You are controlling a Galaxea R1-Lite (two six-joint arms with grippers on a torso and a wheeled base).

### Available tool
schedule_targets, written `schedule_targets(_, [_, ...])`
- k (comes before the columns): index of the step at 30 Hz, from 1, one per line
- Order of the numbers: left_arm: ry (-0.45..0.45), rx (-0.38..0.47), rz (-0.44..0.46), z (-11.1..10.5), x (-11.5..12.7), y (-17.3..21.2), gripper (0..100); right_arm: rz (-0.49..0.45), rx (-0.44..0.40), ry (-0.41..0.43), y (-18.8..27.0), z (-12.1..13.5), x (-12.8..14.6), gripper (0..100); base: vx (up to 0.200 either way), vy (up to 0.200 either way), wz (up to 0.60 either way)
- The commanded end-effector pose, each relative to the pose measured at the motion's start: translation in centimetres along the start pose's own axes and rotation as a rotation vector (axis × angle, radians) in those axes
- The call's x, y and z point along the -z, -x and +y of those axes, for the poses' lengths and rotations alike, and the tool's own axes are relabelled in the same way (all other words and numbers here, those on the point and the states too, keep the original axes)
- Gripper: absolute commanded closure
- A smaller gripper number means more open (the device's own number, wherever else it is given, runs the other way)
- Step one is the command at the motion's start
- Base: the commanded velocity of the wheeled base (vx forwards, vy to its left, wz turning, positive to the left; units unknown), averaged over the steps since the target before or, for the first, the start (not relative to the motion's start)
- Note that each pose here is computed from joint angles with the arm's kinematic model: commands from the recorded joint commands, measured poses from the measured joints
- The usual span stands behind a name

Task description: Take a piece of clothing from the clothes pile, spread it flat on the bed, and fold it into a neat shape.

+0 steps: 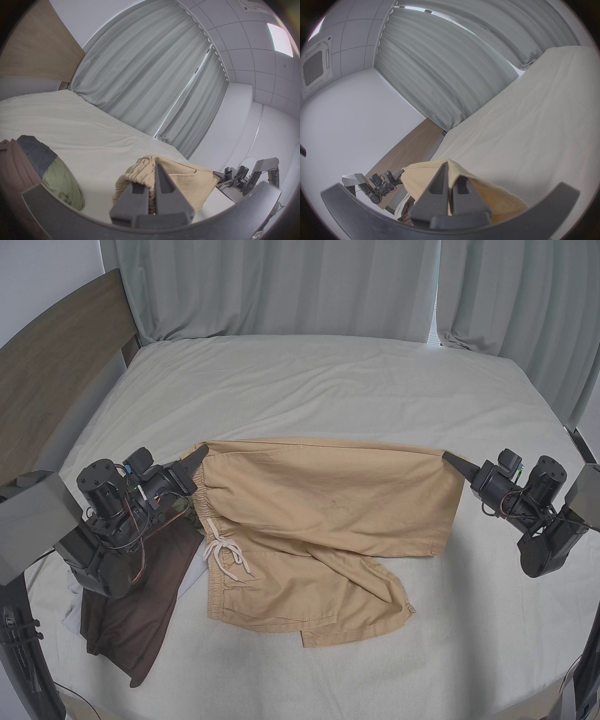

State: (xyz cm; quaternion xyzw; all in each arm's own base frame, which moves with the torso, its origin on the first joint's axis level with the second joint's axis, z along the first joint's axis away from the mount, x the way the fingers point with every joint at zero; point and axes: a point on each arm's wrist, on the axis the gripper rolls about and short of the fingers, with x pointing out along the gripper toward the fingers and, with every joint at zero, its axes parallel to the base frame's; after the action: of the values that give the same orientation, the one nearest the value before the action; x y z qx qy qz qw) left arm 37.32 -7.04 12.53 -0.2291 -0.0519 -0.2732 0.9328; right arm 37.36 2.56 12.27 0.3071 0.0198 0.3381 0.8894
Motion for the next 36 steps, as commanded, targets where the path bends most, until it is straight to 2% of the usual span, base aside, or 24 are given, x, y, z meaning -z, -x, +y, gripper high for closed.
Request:
schedule_targets(1, [0.008, -0.031, 0.018, 2.4, 1.9, -1.1, 100, 0.020, 0.020, -0.022, -1.0, -2.5, 1.5, 100, 0.000, 0.000, 0.00])
schedule_targets(17, [0.021, -0.032, -0.049, 5.5, 3.1, -4.0, 100, 0.007, 0.011, -0.025, -3.5, -6.2, 2.8, 100, 0.000, 0.000, 0.00])
schedule_targets(35, [0.023, -0.023, -0.065, 6.7, 4.4, -5.3, 100, -0.017, -0.010, -0.001, -4.7, -7.4, 2.7, 100, 0.000, 0.000, 0.00])
schedule_targets(36, [0.020, -0.020, -0.069, 6.9, 4.5, -5.5, 0, -0.022, -0.016, 0.004, -4.9, -7.3, 2.6, 0, 0.000, 0.000, 0.00])
